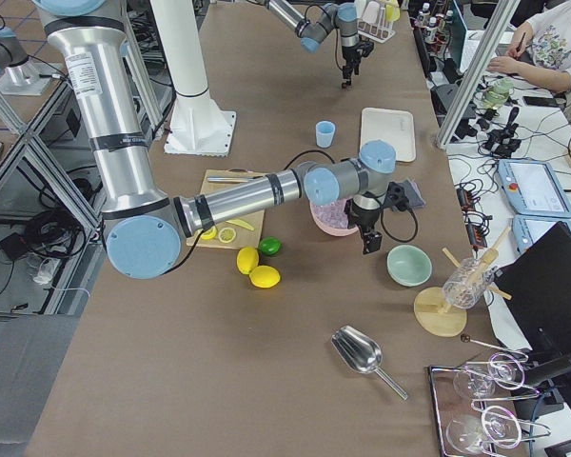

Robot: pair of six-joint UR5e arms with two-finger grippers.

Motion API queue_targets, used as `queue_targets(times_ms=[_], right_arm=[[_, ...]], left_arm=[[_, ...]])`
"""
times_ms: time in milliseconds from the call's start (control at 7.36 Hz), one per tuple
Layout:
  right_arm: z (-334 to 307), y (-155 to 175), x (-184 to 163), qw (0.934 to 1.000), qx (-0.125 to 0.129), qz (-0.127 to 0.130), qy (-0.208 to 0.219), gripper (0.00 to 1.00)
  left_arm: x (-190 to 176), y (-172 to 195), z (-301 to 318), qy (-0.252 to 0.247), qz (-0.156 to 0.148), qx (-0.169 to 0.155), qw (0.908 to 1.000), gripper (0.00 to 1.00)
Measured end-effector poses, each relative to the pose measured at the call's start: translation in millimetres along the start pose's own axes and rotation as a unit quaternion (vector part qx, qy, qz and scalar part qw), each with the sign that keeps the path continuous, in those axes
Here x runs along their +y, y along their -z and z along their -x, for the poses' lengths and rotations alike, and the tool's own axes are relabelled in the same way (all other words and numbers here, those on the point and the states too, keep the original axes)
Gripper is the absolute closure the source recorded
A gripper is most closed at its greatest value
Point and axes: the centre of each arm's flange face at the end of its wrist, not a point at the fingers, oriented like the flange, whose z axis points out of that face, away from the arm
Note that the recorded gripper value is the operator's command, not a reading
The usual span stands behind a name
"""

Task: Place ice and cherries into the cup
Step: 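Grasp the dark cherry with the left gripper and lift it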

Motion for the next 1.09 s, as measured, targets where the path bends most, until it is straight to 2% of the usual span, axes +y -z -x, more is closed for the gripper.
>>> queue_targets(times_ms=[136, 272, 543, 815, 951, 1086], right_arm=[[-14.9, -13.5, 8.1, 0.9999, -0.002, -0.011, 0.005, 0.01], [-20.6, -18.4, 11.5, 0.9998, -0.003, -0.016, 0.007, 0.01], [-25.1, -17.6, 14.1, 0.9997, -0.006, -0.022, 0.007, 0.01], [-31.0, -15.0, 19.5, 0.9996, -0.013, -0.023, 0.002, 0.01], [-33.0, -14.7, 22.4, 0.9996, -0.016, -0.023, 0.0, 0.01], [-33.8, -14.6, 23.7, 0.9996, -0.017, -0.023, -0.001, 0.01]], left_arm=[[1.3, -1.0, -1.6, 0.003, 0.001, 0.001, 1.0, 0.15], [2.8, -2.6, -2.9, 0.005, 0.002, 0.001, 1.0, 0.31], [7.4, -9.5, -13.7, 0.017, 0.008, 0.005, 0.9998, 0.54], [10.0, -12.0, -20.7, 0.024, 0.01, 0.009, 0.9996, 0.91], [10.3, -12.2, -21.3, 0.025, 0.01, 0.009, 0.9996, 1.0], [9.0, -10.7, -22.9, 0.029, 0.008, 0.01, 0.9995, 1.0]])
